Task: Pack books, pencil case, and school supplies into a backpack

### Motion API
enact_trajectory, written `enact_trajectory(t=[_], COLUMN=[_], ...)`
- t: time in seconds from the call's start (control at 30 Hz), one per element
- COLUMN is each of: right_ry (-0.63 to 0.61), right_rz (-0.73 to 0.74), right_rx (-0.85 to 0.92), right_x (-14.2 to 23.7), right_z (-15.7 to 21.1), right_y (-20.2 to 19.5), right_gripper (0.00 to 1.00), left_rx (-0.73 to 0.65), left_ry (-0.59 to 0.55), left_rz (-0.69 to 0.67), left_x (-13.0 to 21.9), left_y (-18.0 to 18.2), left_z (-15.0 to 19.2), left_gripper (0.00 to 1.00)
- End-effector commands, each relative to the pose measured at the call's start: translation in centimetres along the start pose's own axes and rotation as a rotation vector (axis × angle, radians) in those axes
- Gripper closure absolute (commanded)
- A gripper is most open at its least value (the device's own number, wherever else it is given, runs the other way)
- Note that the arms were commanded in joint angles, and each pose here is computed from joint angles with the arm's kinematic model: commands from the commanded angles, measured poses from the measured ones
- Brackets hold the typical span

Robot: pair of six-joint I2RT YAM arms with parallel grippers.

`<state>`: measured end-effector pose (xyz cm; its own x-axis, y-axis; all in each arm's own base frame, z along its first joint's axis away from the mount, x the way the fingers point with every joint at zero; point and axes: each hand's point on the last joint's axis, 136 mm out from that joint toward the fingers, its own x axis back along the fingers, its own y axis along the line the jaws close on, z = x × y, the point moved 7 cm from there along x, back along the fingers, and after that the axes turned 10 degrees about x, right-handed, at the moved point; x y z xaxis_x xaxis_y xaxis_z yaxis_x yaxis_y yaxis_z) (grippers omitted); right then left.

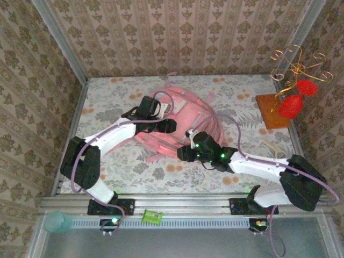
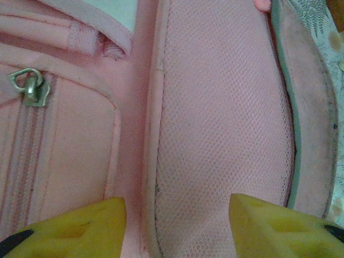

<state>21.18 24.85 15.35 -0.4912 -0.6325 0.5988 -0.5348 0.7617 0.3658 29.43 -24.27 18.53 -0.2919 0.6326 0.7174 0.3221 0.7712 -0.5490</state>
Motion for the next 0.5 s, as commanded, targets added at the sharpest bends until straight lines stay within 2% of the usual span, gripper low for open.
enact_trajectory(t=[0.0,0.1,0.2,0.33,0.47], right_ry=[-0.126,-0.117,-0.135,-0.137,-0.148], right_rz=[0.068,0.124,0.152,0.162,0.165], right_rx=[-0.069,-0.083,-0.108,-0.126,-0.137], right_x=[-1.4,-2.5,-3.2,-4.2,-4.4], right_z=[-2.1,-1.6,-1.4,-1.2,-1.1], right_y=[0.2,-0.2,-0.4,-0.5,-0.6], right_gripper=[0.62,0.63,0.64,0.65,0.66], left_rx=[-0.040,-0.058,-0.051,-0.036,-0.047], left_ry=[-0.022,-0.017,0.039,0.092,0.119], left_rz=[-0.011,-0.059,0.024,0.115,0.089], left_x=[-0.1,-0.3,-0.8,-1.4,-1.8], left_y=[-0.2,0.5,0.3,-0.2,0.5], left_z=[-1.0,-0.7,-0.2,0.5,0.9], left_gripper=[0.46,0.42,0.42,0.47,0.50])
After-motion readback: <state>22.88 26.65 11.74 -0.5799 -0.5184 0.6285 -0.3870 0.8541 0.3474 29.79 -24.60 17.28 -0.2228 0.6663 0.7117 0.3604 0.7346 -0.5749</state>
